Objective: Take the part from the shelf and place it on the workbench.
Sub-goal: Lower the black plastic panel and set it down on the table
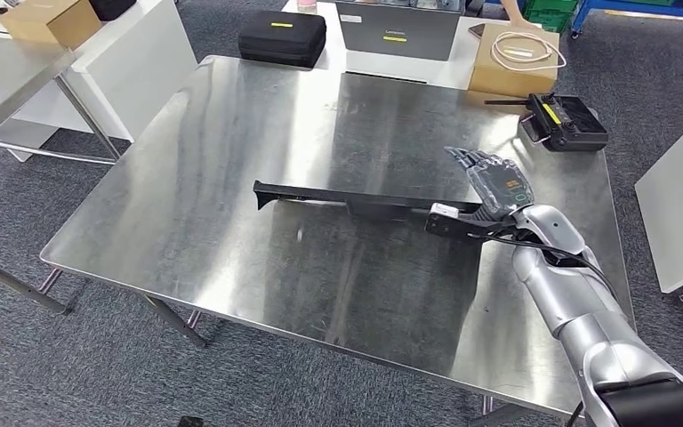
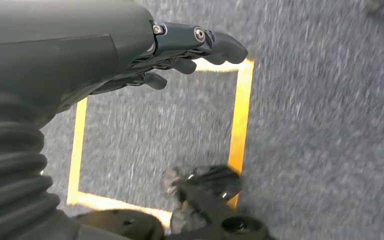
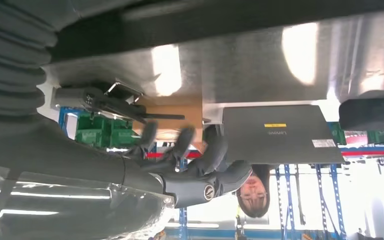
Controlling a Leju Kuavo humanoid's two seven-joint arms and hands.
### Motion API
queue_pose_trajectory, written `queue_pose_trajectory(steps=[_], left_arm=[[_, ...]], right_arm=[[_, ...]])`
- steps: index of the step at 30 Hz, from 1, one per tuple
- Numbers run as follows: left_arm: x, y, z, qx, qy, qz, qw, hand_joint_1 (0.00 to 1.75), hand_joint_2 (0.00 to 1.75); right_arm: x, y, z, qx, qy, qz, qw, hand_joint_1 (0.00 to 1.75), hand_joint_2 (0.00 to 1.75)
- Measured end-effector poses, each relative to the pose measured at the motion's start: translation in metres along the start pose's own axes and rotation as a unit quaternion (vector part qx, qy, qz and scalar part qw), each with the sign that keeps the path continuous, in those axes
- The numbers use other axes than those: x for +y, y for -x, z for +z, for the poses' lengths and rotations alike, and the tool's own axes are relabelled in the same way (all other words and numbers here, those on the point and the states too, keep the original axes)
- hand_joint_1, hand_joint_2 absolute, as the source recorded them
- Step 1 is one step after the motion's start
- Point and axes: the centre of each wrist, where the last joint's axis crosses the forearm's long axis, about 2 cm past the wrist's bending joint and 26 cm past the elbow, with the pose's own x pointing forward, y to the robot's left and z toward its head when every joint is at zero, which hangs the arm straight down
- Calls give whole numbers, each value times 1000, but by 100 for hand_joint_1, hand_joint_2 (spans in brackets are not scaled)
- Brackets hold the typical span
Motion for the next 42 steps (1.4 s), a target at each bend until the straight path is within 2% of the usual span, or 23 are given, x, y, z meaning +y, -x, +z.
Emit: queue_pose_trajectory(steps=[4,12,42], left_arm=[[2,-2,-1,12,10,-5,1000,0,0],[2,-4,-2,9,20,-6,1000,0,0],[-3,-9,-4,-5,32,-4,999,0,0]], right_arm=[[-3,5,1,3,1,-3,1000,0,0],[-10,12,-1,5,1,0,1000,0,0],[-6,21,5,16,-3,5,1000,0,0]])
